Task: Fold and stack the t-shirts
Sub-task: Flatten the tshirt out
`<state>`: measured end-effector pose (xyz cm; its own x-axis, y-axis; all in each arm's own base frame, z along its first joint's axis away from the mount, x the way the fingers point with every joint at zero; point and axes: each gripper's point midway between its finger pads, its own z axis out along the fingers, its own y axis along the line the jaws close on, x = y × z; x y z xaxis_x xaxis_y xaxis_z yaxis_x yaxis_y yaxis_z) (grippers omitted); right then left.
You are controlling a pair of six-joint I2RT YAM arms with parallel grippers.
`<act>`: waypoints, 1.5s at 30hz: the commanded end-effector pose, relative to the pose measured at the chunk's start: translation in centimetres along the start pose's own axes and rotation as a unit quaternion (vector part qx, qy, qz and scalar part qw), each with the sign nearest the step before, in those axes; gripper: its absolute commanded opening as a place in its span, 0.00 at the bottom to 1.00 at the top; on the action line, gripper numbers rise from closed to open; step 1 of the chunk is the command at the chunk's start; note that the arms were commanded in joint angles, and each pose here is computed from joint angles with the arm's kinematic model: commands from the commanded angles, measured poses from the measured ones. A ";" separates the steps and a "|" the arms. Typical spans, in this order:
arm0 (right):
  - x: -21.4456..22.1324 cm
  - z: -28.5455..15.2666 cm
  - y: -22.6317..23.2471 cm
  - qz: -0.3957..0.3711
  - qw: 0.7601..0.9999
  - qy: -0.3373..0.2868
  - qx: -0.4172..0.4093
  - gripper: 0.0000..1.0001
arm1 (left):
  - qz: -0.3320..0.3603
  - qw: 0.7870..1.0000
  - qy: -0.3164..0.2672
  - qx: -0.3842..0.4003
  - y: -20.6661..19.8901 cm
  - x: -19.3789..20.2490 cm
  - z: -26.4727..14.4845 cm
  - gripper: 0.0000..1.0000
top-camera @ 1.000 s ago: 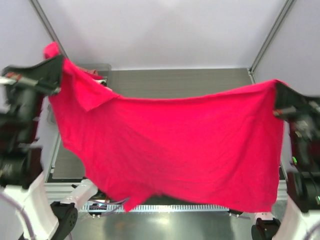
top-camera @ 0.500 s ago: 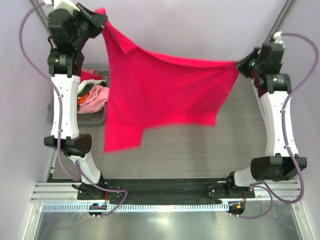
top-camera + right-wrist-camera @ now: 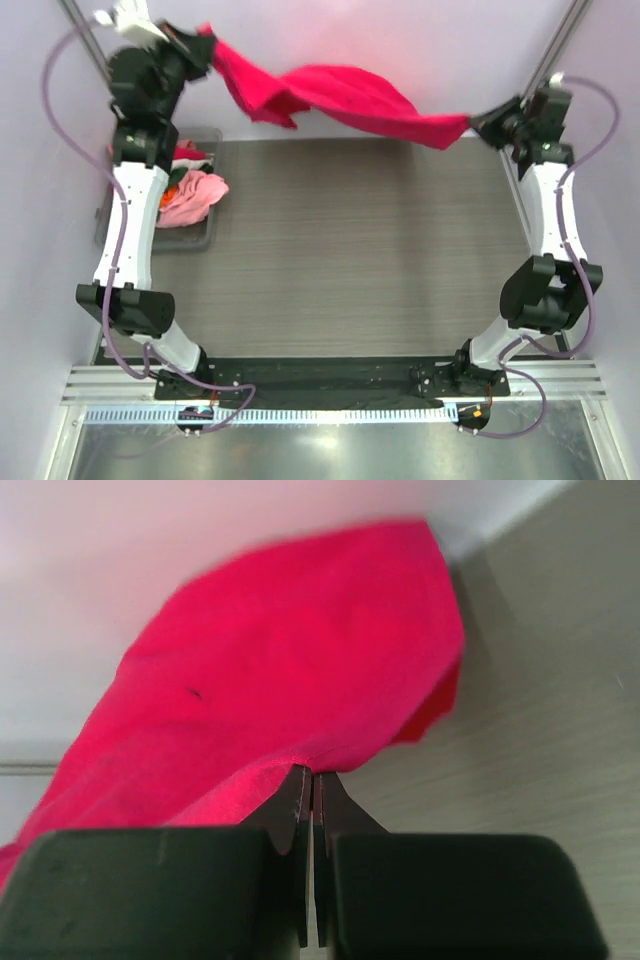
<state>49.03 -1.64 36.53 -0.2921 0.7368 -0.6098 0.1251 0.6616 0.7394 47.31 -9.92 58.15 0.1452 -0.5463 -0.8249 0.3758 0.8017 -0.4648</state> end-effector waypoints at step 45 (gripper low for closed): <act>21.3 -17.1 -29.0 0.082 0.921 0.000 0.380 0.01 | -0.054 0.949 0.263 -0.165 8.1 29.5 -29.3 0.01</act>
<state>21.94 -6.14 6.24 -0.2496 0.8585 -0.4480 0.8007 0.4431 0.4032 27.24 -12.20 20.00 -0.4043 -0.5019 -0.7646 0.0296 0.8284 -0.5594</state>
